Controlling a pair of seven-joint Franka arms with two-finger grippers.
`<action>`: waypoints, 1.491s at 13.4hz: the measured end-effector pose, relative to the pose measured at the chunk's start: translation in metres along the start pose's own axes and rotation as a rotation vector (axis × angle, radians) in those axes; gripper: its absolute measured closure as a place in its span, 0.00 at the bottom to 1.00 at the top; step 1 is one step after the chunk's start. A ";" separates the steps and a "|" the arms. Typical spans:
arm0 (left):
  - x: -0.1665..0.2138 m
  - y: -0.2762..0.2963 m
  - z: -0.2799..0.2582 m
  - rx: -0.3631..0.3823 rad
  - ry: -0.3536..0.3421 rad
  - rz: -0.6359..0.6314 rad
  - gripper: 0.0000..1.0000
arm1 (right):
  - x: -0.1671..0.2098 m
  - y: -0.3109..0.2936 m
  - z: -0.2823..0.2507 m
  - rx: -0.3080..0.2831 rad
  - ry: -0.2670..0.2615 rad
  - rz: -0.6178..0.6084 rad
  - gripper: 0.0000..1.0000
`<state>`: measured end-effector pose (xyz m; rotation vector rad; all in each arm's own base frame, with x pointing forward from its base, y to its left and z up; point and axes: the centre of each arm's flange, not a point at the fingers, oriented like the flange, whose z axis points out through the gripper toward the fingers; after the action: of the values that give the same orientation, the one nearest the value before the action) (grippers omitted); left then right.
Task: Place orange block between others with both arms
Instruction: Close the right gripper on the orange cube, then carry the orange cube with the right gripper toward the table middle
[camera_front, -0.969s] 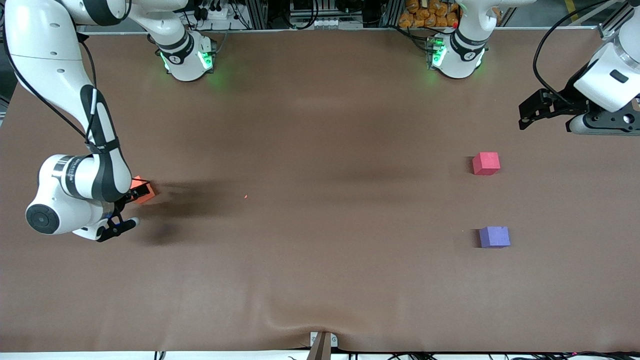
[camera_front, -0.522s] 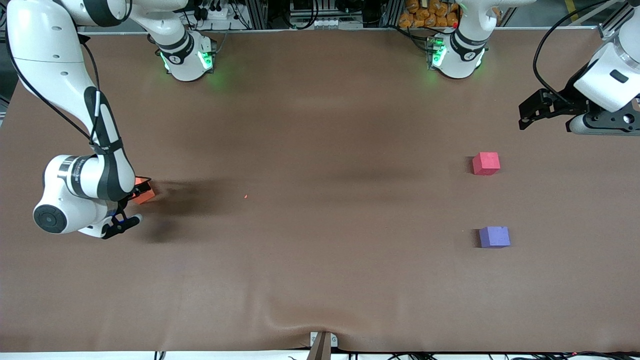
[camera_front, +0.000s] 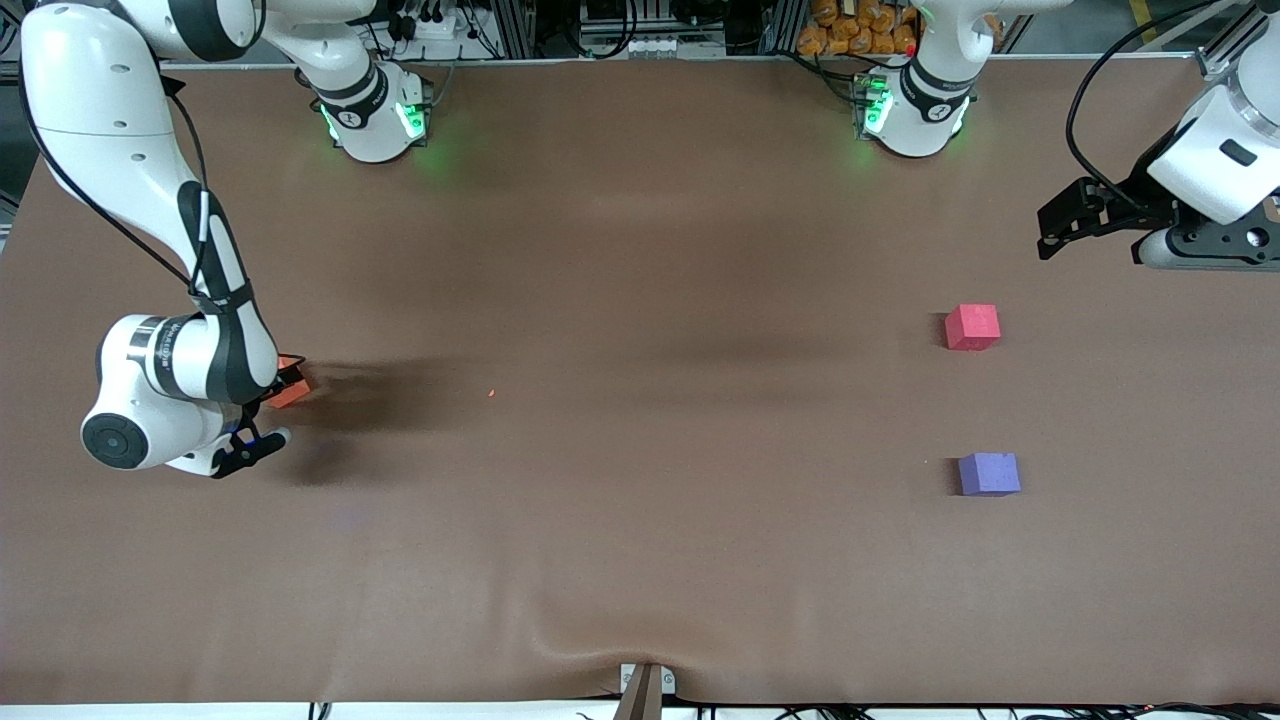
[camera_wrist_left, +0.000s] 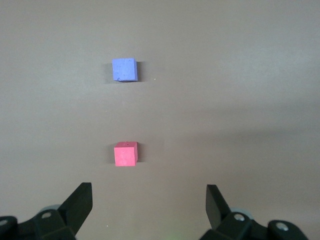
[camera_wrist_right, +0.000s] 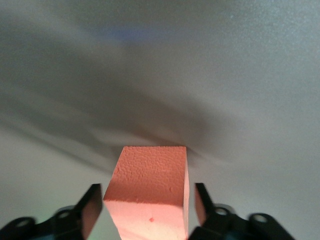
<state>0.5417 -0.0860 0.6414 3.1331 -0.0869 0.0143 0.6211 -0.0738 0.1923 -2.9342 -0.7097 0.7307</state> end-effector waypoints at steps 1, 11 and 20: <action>0.000 0.000 0.000 0.000 0.000 0.000 0.00 | 0.000 0.000 0.000 -0.001 0.001 -0.003 0.33; 0.000 0.000 0.000 0.000 0.000 0.000 0.00 | 0.025 -0.029 -0.054 -0.075 0.091 0.014 0.52; 0.000 -0.001 0.000 0.000 0.000 -0.001 0.00 | 0.063 -0.160 -0.091 0.205 0.167 0.279 0.52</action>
<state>0.5417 -0.0855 0.6414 3.1331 -0.0853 0.0142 0.6442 0.1038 0.2680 -2.8866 -0.2001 0.5276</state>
